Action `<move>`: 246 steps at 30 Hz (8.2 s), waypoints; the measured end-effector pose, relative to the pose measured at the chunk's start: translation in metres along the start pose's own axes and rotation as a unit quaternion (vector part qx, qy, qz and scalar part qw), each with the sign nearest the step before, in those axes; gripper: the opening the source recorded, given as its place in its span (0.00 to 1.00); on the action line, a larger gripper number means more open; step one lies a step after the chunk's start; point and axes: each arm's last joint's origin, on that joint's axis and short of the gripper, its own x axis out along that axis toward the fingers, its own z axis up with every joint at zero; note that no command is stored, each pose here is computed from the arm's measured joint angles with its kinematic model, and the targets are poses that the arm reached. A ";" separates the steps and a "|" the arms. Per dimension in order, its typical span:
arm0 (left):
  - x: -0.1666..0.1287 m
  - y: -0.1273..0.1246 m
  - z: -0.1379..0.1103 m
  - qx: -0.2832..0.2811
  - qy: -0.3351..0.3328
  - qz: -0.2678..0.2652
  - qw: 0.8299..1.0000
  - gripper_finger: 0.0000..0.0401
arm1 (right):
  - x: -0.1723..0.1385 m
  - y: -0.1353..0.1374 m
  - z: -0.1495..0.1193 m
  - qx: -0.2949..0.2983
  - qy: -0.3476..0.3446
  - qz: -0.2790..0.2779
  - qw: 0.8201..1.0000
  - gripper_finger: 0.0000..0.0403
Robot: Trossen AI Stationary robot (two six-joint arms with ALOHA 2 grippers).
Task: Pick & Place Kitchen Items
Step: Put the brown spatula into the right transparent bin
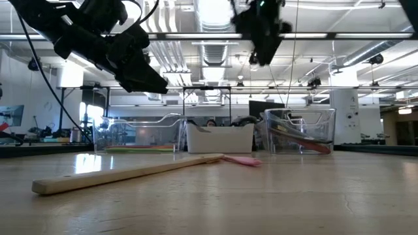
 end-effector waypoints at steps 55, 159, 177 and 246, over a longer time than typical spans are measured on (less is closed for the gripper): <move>0.086 -0.111 0.010 -0.304 0.319 0.101 0.892 0.58 | -0.020 0.009 -0.161 0.053 -0.202 -0.080 0.975 0.32; 0.068 -0.097 0.006 -0.178 0.232 0.192 0.937 0.20 | 0.007 0.033 -0.202 0.063 -0.236 -0.049 0.968 0.30; 0.036 -0.073 0.036 -0.166 -0.162 0.149 0.961 0.20 | 0.027 0.108 -0.207 0.186 -0.502 0.114 0.837 0.27; 0.060 -0.067 0.108 -0.033 -0.241 0.034 0.969 0.06 | 0.044 0.129 -0.103 0.174 -0.481 0.100 0.853 0.02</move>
